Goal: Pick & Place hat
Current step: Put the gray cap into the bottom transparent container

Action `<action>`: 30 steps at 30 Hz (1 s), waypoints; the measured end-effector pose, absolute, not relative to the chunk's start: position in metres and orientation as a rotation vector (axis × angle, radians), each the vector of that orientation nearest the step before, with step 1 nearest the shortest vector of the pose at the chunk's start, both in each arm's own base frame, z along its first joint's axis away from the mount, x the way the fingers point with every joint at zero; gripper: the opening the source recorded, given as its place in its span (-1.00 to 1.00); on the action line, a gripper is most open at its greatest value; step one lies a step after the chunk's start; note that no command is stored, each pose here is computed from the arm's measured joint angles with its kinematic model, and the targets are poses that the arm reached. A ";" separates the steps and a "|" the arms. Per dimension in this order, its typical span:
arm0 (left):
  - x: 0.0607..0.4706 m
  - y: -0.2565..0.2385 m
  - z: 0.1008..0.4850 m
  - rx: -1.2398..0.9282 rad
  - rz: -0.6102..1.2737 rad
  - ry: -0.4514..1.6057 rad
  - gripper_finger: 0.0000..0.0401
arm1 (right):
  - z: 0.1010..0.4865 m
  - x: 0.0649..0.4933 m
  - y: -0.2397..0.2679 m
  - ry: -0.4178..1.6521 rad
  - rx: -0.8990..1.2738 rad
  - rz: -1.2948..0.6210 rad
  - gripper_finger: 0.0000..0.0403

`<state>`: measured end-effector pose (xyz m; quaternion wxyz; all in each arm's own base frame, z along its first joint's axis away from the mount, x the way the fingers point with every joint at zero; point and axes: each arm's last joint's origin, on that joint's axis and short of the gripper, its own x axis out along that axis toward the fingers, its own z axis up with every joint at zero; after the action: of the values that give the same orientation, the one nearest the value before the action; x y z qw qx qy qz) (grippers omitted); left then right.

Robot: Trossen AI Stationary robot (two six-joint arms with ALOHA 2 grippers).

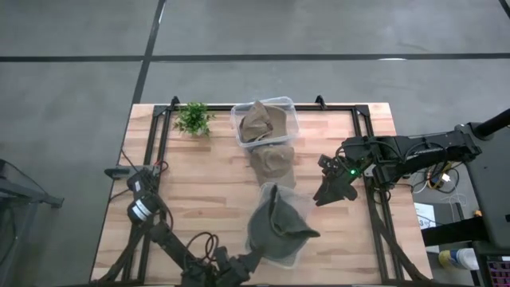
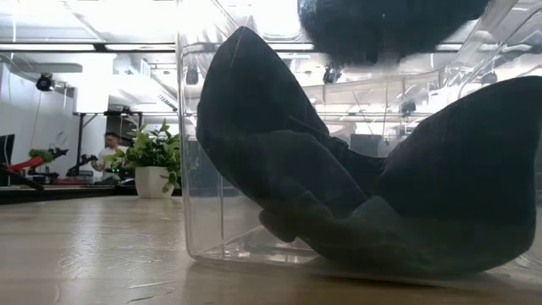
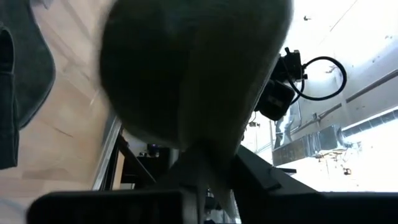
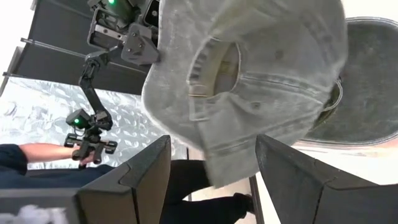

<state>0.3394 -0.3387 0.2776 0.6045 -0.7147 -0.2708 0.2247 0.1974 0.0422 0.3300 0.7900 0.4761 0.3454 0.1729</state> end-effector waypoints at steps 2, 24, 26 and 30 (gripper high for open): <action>0.339 -0.339 0.278 -1.663 0.513 -0.629 -0.60 | 0.330 0.197 0.042 0.744 1.024 0.372 0.13; 0.309 -0.371 0.292 -1.885 0.148 -0.555 0.24 | 0.330 0.197 0.042 0.743 1.022 0.373 0.13; 0.318 -0.360 0.297 -1.845 0.175 -0.581 0.24 | 0.330 0.197 0.042 0.744 1.025 0.372 0.13; 0.330 -0.340 0.327 -1.652 0.129 -0.579 0.22 | 0.330 0.197 0.042 0.742 1.022 0.374 0.13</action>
<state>0.3299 -0.3399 0.3265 0.6390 -0.7240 -0.2538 0.0566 0.1973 0.0422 0.3300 0.7909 0.4747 0.3449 0.1736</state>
